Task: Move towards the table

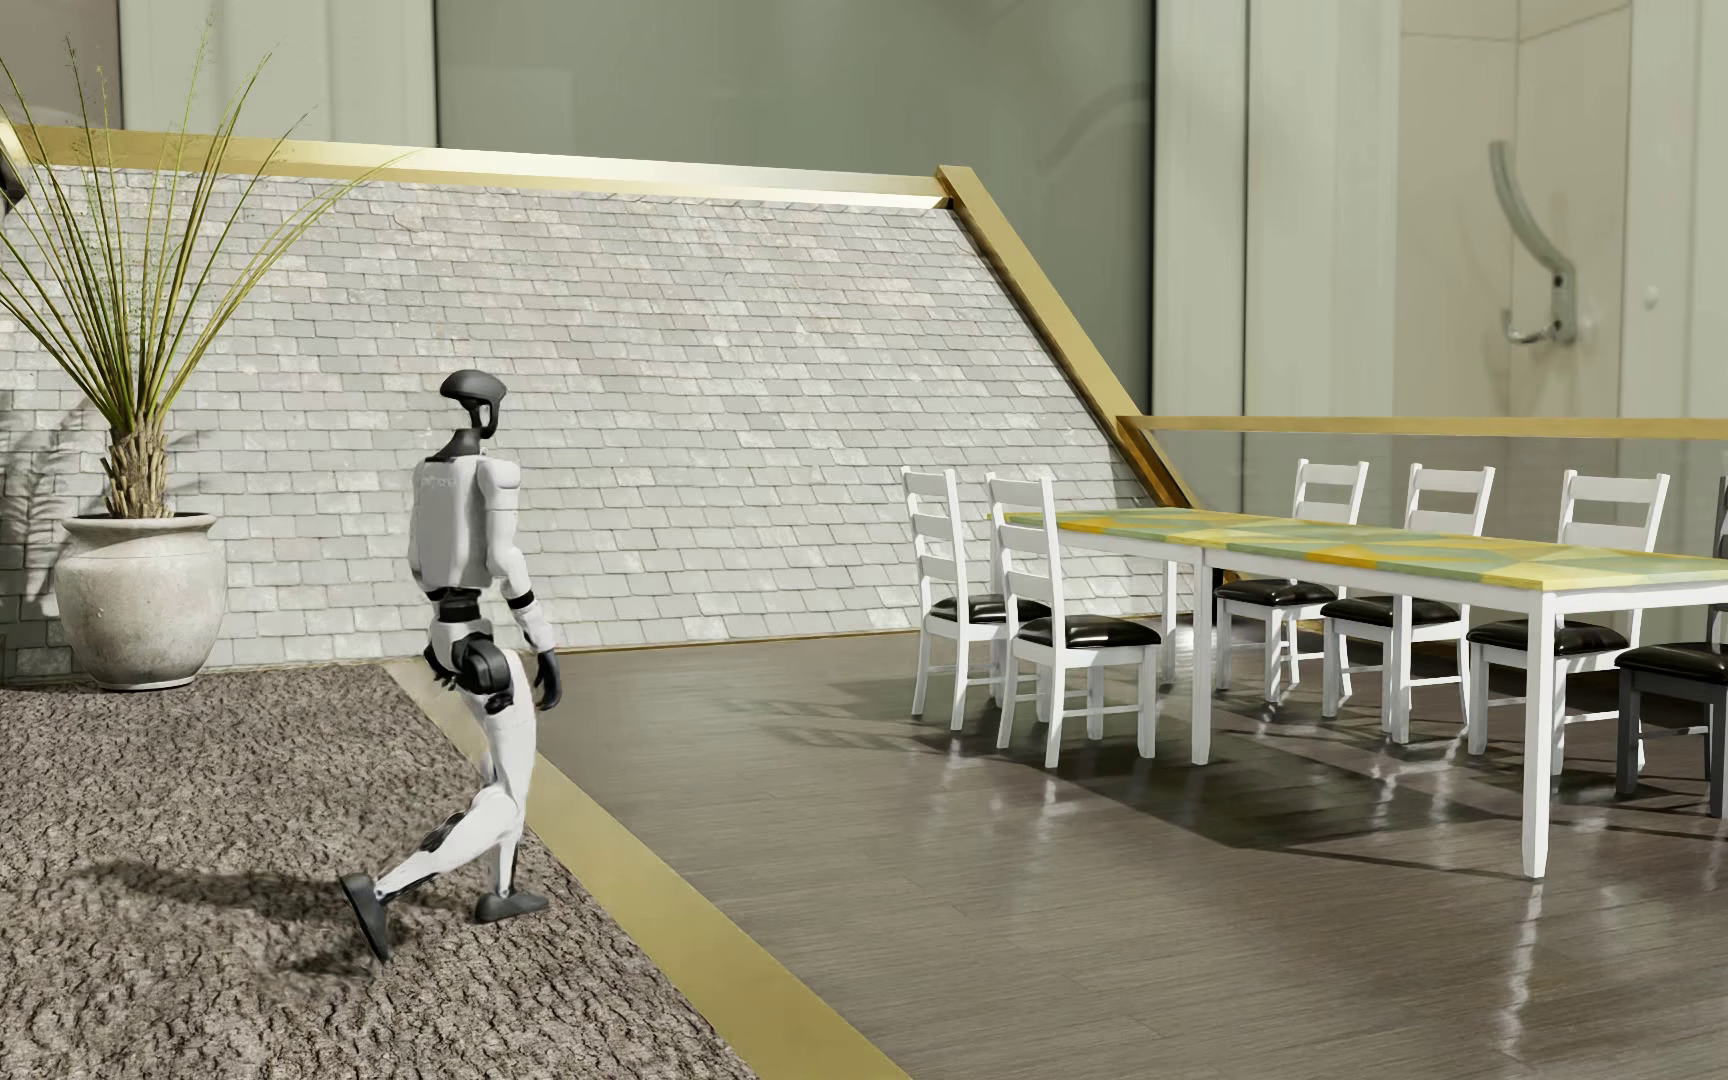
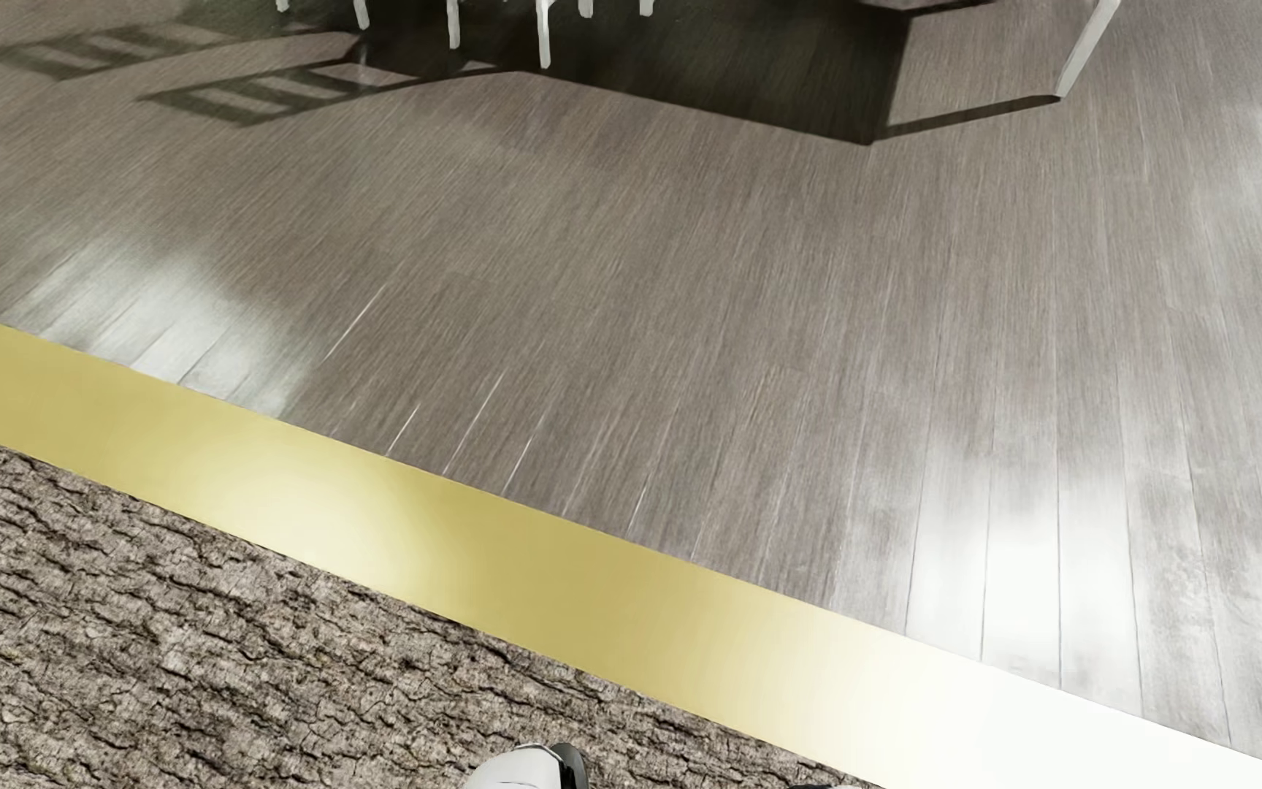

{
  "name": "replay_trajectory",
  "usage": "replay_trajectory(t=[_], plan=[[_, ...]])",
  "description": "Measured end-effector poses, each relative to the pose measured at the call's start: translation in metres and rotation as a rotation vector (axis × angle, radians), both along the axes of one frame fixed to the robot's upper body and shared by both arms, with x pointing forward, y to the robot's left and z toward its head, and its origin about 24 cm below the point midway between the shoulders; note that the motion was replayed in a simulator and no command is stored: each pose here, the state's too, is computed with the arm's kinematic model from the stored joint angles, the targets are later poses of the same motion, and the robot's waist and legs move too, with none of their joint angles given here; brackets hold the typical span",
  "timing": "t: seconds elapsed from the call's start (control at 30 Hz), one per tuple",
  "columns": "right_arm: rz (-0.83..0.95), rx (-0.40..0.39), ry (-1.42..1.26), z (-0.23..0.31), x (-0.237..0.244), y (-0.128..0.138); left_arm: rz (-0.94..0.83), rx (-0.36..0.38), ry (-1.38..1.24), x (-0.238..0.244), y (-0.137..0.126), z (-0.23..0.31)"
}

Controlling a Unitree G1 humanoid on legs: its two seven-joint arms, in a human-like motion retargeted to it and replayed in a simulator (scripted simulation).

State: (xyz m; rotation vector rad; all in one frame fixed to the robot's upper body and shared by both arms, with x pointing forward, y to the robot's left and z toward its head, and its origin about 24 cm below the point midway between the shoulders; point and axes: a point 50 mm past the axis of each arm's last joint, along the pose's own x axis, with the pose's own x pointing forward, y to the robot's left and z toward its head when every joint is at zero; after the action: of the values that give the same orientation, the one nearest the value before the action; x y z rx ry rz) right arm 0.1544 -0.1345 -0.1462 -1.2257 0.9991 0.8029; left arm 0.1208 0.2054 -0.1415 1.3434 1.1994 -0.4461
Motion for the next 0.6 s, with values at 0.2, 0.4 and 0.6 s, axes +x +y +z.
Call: replay_trajectory(t=[0.2,0.4,0.6], plan=[[-0.506,0.311,-0.470,0.041,0.023,-0.021,-0.404,0.149,-0.375,0.145,-0.004,0.078],[-0.744,0.170,-0.407,0.027,-0.015,-0.059,-0.345,-0.074,-0.852,0.197,-0.040,0.156],[-0.706,-0.026,0.085,-0.017,-0.108,-0.049,-0.127,-0.095,-0.409,0.095,-0.025,0.051]])
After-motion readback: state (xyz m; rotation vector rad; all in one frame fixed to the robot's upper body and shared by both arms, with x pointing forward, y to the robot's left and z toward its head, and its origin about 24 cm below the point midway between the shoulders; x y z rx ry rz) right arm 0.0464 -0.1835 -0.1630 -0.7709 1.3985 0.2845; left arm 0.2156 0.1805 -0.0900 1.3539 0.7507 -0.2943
